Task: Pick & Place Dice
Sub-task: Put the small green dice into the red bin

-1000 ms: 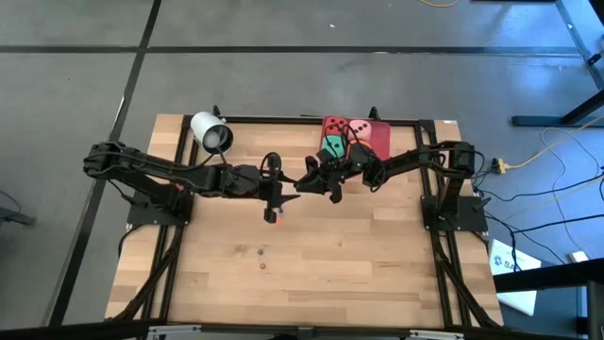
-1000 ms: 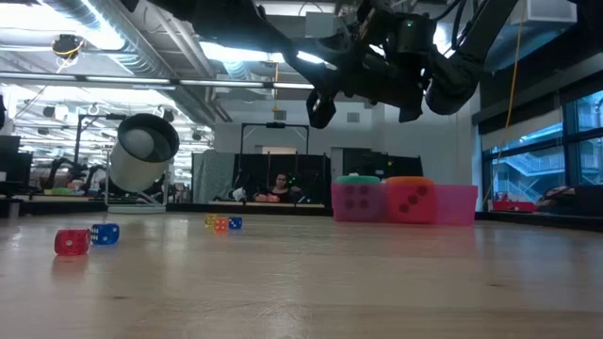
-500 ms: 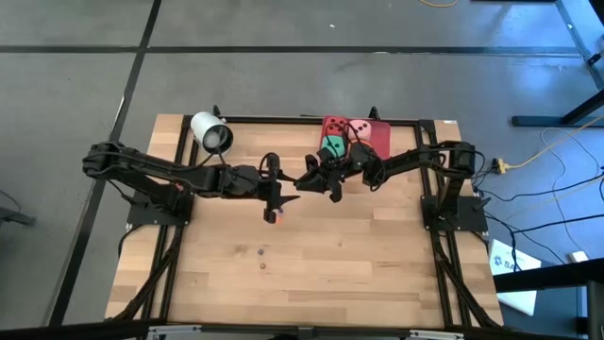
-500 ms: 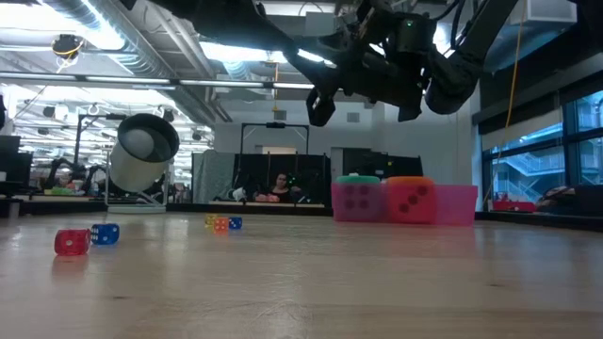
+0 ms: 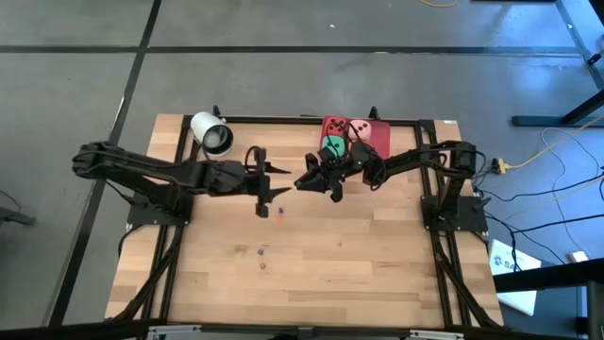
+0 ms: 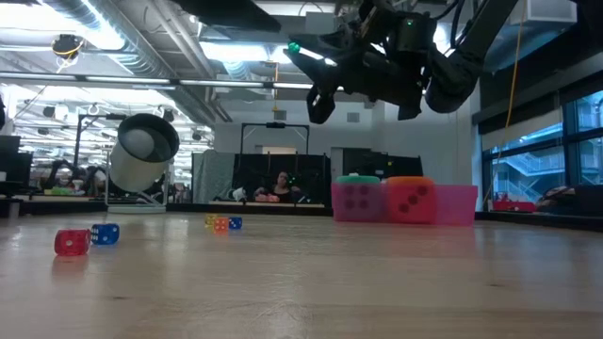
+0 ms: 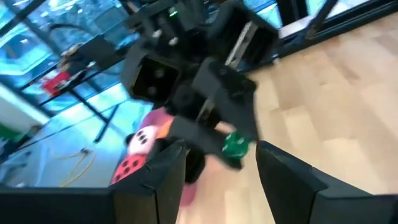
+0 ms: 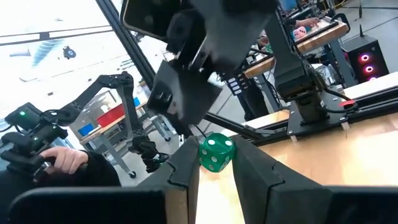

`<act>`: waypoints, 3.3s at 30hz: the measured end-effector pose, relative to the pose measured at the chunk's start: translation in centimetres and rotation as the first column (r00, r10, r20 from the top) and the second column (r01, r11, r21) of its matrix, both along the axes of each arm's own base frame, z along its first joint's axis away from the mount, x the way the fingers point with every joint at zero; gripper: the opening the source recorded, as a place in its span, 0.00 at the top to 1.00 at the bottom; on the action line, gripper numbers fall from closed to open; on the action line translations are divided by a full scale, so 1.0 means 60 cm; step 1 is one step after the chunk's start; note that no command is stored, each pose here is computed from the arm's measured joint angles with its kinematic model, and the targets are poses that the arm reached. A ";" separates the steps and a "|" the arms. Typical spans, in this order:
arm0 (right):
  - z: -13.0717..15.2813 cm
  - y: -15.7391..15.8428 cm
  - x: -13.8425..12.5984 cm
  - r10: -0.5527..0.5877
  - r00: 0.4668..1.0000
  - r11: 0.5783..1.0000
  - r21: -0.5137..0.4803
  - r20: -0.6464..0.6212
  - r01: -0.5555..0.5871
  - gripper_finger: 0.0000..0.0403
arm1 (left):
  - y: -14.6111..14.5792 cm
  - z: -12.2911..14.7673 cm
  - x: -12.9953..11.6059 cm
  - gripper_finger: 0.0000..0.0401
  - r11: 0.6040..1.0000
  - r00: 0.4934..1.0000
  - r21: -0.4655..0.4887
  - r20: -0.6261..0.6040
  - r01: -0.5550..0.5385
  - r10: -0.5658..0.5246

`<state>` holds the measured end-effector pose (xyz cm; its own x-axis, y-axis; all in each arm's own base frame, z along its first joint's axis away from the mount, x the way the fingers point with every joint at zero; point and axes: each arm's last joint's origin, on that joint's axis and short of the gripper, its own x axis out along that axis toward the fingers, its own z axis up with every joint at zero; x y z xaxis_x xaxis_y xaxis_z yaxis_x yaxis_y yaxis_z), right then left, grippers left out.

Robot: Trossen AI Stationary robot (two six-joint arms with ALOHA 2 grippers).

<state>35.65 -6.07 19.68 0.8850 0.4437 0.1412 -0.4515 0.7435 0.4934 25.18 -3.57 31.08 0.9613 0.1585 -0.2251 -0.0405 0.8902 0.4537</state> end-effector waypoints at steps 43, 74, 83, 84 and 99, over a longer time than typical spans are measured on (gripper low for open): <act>0.193 -0.017 -0.268 -0.856 0.396 0.458 -0.840 -0.331 0.289 0.82 | 0.129 -0.050 -0.021 0.57 0.947 0.997 -0.317 -0.069 -0.057 0.037; 0.006 -0.199 -0.253 -0.658 -0.005 0.751 -0.655 -0.753 -0.087 0.82 | 0.131 -0.057 -0.023 0.58 0.924 0.998 -0.381 -0.060 0.011 -0.037; -0.022 -0.204 -0.245 -0.619 -0.023 0.779 -0.609 -0.785 -0.148 0.82 | 0.131 -0.058 -0.023 0.58 0.924 0.997 -0.383 -0.068 0.007 -0.036; -0.026 -0.204 -0.245 -0.606 -0.025 0.788 -0.596 -0.795 -0.152 0.82 | 0.131 -0.059 -0.023 0.58 0.924 0.997 -0.383 -0.070 0.007 -0.036; -0.063 -0.197 -0.227 -0.547 -0.039 0.822 -0.528 -0.836 -0.212 0.81 | 0.130 -0.062 -0.024 0.58 0.922 0.995 -0.387 -0.089 -0.001 -0.036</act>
